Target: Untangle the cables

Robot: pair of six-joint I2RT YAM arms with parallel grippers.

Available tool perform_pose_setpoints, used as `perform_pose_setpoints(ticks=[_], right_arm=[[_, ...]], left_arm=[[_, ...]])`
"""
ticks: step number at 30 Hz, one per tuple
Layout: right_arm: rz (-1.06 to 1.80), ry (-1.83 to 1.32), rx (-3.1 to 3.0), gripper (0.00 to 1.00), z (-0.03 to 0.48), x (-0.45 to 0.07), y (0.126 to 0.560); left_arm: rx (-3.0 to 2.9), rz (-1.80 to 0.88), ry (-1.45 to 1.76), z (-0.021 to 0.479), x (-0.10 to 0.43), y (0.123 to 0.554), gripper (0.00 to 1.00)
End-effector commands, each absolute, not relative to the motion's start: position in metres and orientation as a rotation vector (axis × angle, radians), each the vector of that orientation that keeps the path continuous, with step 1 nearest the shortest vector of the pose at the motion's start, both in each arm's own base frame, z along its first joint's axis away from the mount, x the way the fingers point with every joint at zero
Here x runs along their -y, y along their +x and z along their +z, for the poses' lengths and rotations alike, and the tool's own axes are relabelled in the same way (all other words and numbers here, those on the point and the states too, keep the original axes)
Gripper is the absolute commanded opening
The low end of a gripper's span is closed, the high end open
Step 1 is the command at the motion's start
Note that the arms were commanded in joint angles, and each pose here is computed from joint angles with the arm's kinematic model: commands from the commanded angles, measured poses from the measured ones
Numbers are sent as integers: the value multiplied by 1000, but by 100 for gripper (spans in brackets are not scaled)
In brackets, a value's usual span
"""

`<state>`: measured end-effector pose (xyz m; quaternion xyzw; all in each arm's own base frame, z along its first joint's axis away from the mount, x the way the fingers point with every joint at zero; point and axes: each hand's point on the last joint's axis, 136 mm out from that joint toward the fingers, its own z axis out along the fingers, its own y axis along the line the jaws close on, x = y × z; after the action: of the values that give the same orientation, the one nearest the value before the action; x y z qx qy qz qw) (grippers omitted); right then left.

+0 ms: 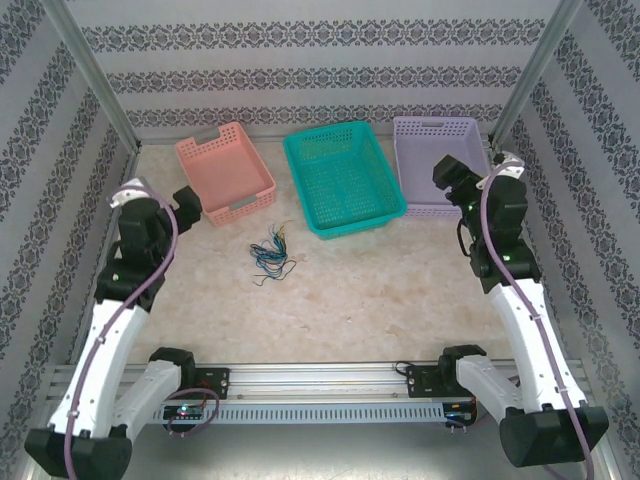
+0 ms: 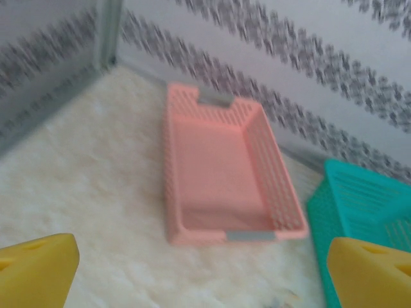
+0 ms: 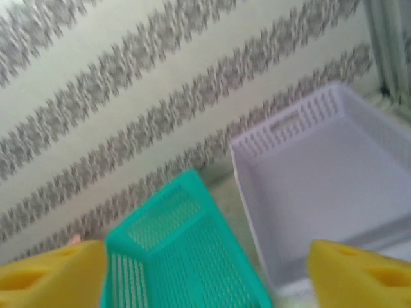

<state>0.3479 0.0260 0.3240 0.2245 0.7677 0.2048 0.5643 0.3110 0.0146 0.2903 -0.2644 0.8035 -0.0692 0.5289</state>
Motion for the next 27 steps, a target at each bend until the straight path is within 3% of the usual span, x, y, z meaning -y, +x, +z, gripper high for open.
perform_pose_setpoints(ticks=[1, 5, 10, 18, 27], right_arm=[[468, 480, -2268, 70, 238, -86, 314], [518, 217, -2390, 70, 213, -157, 287], [670, 49, -2393, 78, 199, -207, 262], [775, -65, -2419, 79, 198, -228, 252], [798, -50, -2443, 79, 189, -220, 237]], left_arm=[[-2298, -395, -859, 214, 34, 294, 88], [-2480, -450, -1070, 171, 92, 263, 68], [-2483, -456, -1465, 128, 131, 252, 73], [-2308, -467, -1727, 96, 148, 312, 82], [-2301, -358, -1786, 39, 148, 339, 60]])
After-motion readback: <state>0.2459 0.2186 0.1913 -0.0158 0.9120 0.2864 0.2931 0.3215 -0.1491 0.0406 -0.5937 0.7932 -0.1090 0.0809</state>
